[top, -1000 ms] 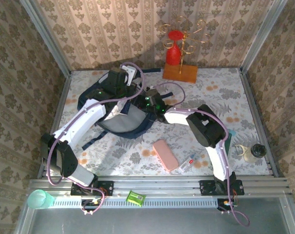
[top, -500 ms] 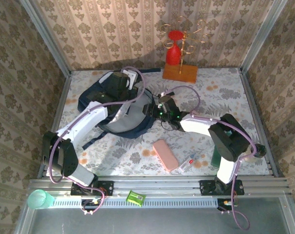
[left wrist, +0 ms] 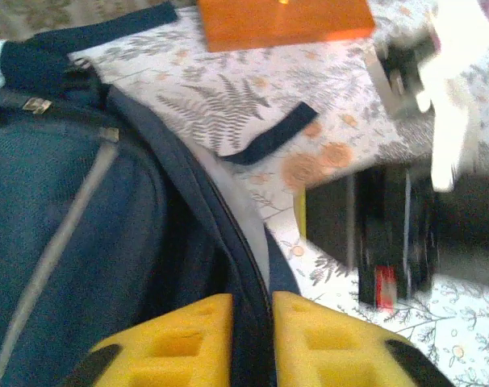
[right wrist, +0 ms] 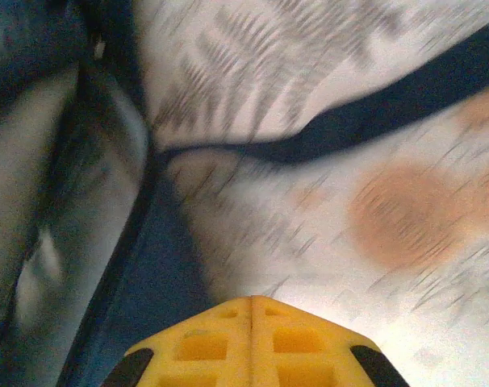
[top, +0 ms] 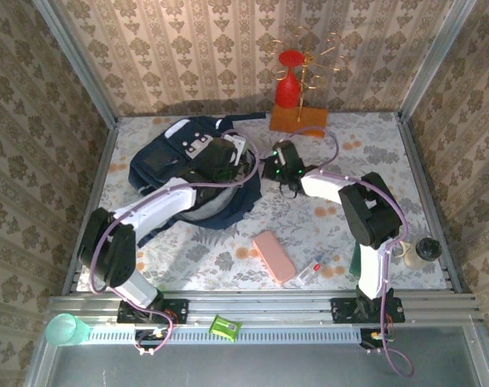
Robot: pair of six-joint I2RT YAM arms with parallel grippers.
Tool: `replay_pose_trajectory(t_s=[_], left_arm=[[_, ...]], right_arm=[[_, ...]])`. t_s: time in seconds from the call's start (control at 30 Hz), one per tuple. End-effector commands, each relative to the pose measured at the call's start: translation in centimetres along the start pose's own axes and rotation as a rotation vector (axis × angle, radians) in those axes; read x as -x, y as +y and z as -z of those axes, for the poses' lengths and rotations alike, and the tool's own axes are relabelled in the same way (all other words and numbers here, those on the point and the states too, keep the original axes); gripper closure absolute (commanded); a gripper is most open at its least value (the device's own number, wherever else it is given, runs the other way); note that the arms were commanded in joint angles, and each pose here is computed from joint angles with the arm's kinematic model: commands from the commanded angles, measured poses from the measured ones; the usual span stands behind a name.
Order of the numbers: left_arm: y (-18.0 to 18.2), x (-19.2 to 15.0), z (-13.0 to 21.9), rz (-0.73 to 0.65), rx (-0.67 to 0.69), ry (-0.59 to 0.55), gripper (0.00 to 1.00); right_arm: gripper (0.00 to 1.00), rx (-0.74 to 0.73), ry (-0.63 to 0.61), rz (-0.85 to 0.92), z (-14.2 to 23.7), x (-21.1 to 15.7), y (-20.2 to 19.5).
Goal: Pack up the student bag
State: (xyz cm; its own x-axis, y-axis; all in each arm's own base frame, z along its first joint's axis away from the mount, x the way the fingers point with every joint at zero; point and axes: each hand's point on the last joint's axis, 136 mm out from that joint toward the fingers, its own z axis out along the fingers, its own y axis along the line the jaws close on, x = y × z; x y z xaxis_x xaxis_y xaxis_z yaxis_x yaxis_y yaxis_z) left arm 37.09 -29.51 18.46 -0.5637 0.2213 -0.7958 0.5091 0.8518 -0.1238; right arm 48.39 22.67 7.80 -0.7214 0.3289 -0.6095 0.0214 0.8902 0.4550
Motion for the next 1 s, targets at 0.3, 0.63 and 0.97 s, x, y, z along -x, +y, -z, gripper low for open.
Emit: replay_pose_trajectory(t_s=[0.3, 0.63, 0.97], left_arm=[[8.2, -1.8, 6.3, 0.182, 0.187, -0.139, 0.30], [26.1, -11.5, 10.9, 0.731, 0.501, -0.164, 0.19], [26.9, -14.0, 6.6, 0.839, 0.369, -0.039, 0.18]], right_arm=[[0.63, 0.090, 0.059, 0.086, 4.4, -0.4, 0.8], [0.30, 0.237, 0.178, 0.121, 2.8, -8.5, 7.8], [0.92, -0.004, 0.137, 0.166, 0.1, -5.0, 1.5]])
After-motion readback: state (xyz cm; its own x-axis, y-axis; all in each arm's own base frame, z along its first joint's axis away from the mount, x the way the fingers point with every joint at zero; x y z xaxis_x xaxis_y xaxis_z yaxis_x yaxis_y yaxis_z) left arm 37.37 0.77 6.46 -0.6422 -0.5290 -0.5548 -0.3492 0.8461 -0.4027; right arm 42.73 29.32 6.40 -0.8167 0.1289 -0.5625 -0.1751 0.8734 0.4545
